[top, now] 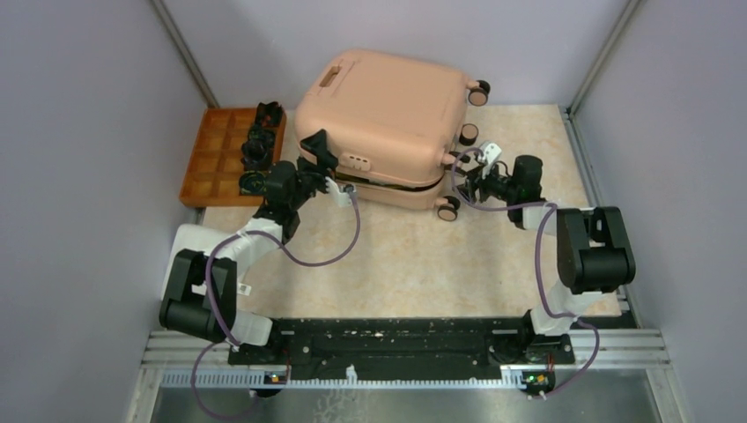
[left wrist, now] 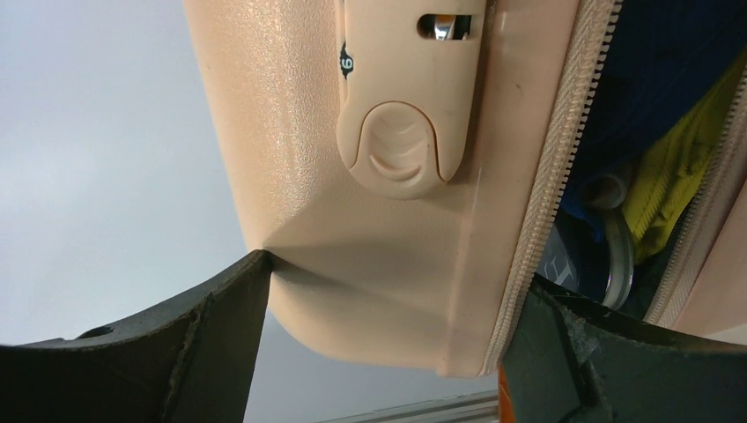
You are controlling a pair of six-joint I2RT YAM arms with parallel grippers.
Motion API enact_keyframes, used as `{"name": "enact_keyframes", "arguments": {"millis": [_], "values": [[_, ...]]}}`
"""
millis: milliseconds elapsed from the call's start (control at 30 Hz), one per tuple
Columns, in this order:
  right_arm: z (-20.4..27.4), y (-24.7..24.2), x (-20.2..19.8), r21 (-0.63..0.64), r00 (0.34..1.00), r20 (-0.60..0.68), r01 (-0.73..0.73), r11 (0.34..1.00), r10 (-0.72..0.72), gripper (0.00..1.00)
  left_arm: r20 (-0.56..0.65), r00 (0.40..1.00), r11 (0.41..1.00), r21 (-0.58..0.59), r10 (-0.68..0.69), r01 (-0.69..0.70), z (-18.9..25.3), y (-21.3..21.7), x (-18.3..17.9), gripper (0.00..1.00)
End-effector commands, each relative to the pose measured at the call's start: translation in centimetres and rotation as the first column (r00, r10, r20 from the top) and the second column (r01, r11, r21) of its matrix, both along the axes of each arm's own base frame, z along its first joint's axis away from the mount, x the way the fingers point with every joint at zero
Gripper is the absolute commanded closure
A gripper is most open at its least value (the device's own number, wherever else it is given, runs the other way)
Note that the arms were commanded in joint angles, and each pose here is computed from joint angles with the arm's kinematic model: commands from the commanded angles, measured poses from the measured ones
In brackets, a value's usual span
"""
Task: Pack the luggage
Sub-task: Zip the luggage at the center of the board.
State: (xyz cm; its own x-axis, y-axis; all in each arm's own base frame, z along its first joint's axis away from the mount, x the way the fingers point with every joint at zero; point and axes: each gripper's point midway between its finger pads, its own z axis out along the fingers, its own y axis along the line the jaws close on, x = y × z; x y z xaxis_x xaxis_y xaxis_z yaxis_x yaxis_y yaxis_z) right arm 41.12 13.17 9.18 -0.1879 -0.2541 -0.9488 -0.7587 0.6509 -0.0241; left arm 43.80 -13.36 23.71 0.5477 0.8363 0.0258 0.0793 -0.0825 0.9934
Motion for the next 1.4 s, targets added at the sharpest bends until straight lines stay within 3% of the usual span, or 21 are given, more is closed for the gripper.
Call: {"name": "enact_keyframes", "arguments": {"millis": [0, 167, 433, 633, 900, 967, 1233, 1367], "values": [[5.1, 1.7, 2.5, 0.048, 0.961, 0.271, -0.072, 0.996, 0.056, 0.39, -0.063, 0.998, 0.996, -0.086, -0.003, -0.002, 0.4, -0.8, 0.9, 0.36], [6.4, 2.8, 2.6, 0.067, 0.935, 0.345, -0.107, 0.992, 0.077, 0.41, -0.059, 0.998, 0.997, -0.076, 0.007, -0.011, 0.3, -0.7, 1.2, 0.36], [5.0, 3.7, 3.4, -0.004, 0.936, 0.319, -0.153, 0.988, 0.146, 0.42, -0.065, 0.998, 0.998, -0.058, 0.008, -0.012, -0.4, -0.7, 1.1, 0.36], [5.1, 4.8, 3.7, -0.032, 0.917, 0.356, -0.182, 0.983, 0.182, 0.49, -0.047, 0.999, 0.999, -0.046, -0.008, 0.006, -0.1, -1.0, 1.0, 0.36], [2.9, 6.2, 3.0, -0.162, 0.896, 0.357, -0.220, 0.962, 0.265, 0.56, -0.033, 0.999, 0.999, -0.046, -0.028, 0.027, 0.4, -1.7, 0.7, 0.36], [2.9, 6.2, 3.2, -0.163, 0.891, 0.371, -0.213, 0.963, 0.260, 0.61, -0.027, 0.999, 0.998, -0.049, -0.029, 0.028, 0.6, -1.8, 0.8, 0.36], [4.2, 6.5, 2.6, -0.112, 0.858, 0.462, -0.192, 0.975, 0.222, 1.00, -0.023, 1.000, 0.998, -0.053, -0.019, 0.018, 1.3, -2.0, 1.3, 0.37], [5.4, 6.1, 2.3, -0.088, 0.835, 0.523, -0.149, 0.985, 0.173, 1.00, -0.034, 0.999, 0.998, -0.064, -0.005, 0.002, 1.4, -1.8, 1.4, 0.37]]}}
